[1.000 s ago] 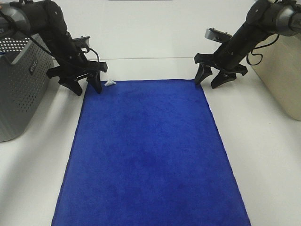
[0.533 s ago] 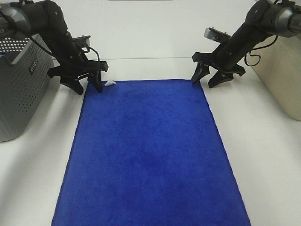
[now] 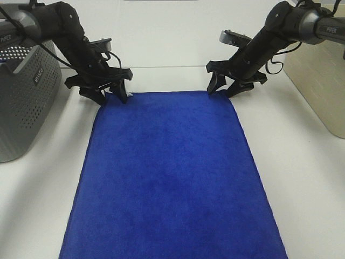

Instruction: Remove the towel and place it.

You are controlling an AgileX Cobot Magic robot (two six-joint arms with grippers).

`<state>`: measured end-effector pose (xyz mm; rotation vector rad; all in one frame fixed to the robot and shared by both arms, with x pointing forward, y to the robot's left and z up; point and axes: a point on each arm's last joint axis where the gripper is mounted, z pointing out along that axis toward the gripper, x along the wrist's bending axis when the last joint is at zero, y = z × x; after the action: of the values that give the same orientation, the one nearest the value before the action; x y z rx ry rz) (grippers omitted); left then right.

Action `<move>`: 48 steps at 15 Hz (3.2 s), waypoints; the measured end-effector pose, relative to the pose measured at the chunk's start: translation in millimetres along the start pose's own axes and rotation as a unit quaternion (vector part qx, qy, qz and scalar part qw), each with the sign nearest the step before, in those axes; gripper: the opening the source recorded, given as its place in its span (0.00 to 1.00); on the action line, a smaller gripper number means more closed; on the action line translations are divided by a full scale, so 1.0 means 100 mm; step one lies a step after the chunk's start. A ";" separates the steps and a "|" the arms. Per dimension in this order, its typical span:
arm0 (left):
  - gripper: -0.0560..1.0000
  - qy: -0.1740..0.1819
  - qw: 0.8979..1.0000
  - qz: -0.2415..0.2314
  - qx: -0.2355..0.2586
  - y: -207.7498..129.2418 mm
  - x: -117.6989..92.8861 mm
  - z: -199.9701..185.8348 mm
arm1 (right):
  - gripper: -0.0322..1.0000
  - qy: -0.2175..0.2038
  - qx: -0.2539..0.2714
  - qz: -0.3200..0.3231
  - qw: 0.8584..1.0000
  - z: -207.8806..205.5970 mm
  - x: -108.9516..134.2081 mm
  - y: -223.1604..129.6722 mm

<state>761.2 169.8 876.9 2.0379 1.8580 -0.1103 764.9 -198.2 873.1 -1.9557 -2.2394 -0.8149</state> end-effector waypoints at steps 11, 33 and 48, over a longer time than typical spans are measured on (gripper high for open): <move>0.23 0.008 0.999 0.049 -0.003 -0.04 -0.20 0.11 | 0.18 -0.041 0.001 -0.044 0.998 0.06 0.03 -0.01; 0.07 0.056 0.951 0.165 -0.255 0.42 -0.19 0.01 | 0.05 -0.086 -0.221 -0.148 0.960 -0.19 0.07 0.48; 0.07 0.089 0.921 0.196 -0.326 0.54 -0.16 -0.03 | 0.05 -0.107 -0.278 -0.154 0.942 -0.20 0.04 0.56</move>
<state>810.8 152.5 896.4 1.9047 1.2796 0.7241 811.0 -199.7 911.2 -1.9928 -2.7195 -1.4793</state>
